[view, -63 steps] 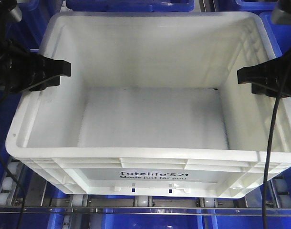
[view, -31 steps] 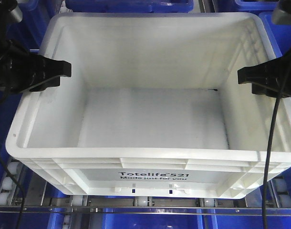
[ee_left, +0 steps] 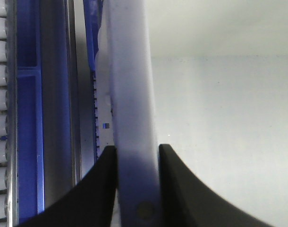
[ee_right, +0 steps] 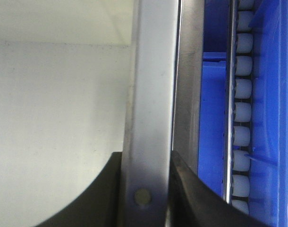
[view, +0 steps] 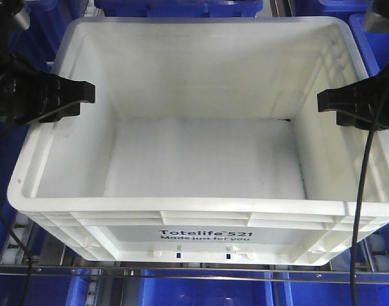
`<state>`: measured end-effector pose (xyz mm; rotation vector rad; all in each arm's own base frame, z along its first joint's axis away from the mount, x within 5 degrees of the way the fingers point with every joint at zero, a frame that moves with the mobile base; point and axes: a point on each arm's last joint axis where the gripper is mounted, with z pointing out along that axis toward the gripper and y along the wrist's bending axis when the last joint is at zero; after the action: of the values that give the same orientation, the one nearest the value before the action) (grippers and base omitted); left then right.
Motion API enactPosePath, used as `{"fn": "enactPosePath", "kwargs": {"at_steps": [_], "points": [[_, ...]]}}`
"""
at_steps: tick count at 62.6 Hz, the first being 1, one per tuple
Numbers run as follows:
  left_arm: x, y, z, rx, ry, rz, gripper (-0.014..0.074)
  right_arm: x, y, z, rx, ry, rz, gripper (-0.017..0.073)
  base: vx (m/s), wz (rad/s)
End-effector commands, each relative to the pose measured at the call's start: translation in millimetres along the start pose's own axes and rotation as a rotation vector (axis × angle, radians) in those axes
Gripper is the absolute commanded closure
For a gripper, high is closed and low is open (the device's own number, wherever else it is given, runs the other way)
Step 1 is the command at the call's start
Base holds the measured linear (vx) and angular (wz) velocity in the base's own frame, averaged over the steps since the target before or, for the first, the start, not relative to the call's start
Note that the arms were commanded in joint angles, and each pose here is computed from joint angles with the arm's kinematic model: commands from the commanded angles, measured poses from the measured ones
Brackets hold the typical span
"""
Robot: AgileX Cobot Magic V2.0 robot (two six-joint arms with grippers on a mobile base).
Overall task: Move bin from left to right shelf
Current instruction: 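Lower the white crate onto the rollers with both grippers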
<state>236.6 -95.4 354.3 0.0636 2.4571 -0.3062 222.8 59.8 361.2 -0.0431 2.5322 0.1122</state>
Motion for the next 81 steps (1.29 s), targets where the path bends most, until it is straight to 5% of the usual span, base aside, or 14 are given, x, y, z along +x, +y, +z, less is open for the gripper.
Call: {"fn": "enactPosePath", "kwargs": {"at_steps": [1, 67, 81], "points": [[-15.5, -2.7, -26.0, 0.033, -0.170, 0.030, 0.0521, -17.3, -7.2, -21.5, 0.038, -0.178, -0.035, 0.0559, 0.00, 0.00], [-15.8, -2.8, -26.1, 0.034, -0.174, 0.031, 0.0521, -19.6, -5.9, -21.9, 0.023, -0.205, -0.028, 0.0559, 0.00, 0.00], [-15.2, 3.1, -13.8, -0.039, -0.160, 0.100, 0.0521, -20.2, -3.9, -19.6, 0.004, -0.199, -0.015, 0.0559, 0.00, 0.00]]}}
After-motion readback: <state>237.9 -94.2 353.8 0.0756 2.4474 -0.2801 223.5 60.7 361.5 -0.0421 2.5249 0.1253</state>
